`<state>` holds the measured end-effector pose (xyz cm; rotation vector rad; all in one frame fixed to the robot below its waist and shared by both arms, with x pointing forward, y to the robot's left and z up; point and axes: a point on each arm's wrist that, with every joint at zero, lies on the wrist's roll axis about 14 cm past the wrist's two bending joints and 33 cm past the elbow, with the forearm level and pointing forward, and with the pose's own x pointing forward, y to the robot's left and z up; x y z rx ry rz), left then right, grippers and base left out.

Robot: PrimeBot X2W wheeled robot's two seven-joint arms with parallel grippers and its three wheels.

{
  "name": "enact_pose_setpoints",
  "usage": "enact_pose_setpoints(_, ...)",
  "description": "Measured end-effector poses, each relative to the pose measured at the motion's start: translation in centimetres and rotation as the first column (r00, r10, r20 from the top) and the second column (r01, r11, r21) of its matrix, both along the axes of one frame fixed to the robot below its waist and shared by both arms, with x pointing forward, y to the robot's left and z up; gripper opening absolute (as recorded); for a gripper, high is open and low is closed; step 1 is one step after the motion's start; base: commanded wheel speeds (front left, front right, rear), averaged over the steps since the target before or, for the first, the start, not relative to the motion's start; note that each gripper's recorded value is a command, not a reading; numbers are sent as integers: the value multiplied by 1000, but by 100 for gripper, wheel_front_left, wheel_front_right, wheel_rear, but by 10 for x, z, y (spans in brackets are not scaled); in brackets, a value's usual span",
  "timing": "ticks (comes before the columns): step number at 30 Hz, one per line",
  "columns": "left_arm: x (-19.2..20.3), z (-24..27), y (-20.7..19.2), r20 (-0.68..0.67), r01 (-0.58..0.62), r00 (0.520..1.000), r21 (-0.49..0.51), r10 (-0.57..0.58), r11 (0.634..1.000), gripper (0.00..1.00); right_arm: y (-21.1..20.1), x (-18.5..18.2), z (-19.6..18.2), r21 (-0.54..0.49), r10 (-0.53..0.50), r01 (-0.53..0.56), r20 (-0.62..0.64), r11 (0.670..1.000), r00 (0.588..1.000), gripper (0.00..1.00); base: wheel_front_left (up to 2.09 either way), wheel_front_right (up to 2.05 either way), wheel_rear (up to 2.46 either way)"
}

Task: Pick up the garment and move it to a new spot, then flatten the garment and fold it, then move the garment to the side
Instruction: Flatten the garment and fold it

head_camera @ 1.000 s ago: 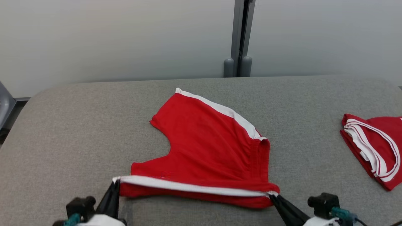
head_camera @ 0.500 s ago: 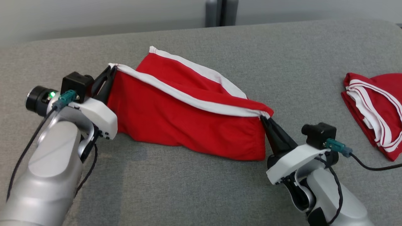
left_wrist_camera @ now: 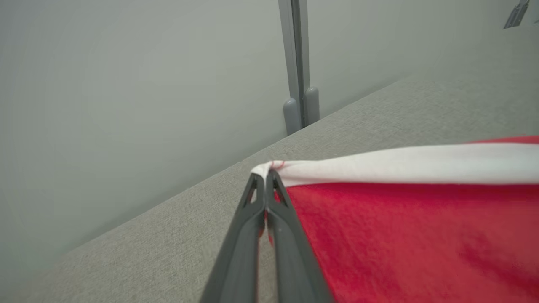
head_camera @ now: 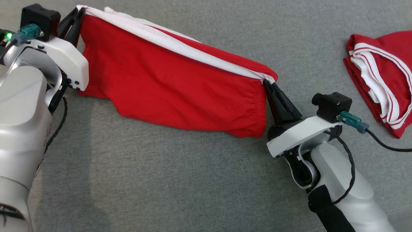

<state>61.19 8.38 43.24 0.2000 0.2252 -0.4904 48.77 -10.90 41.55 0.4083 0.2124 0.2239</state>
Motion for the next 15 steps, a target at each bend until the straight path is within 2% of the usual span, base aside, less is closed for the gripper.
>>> enact_pose_setpoints(9, 16, -43, -17, -68, -28, 997, 3, 28, 1000, 0, -9, 3, -11, 24, -26, 26, -20, 999, 999, 0, 0, 0, 0)
enact_pose_setpoints(15, 20, -49, -17, -67, -39, 997, 30, 41, 999, 0, -11, 3, -9, 31, -34, 34, -13, 999, 999, 0, 0, 0, 0)
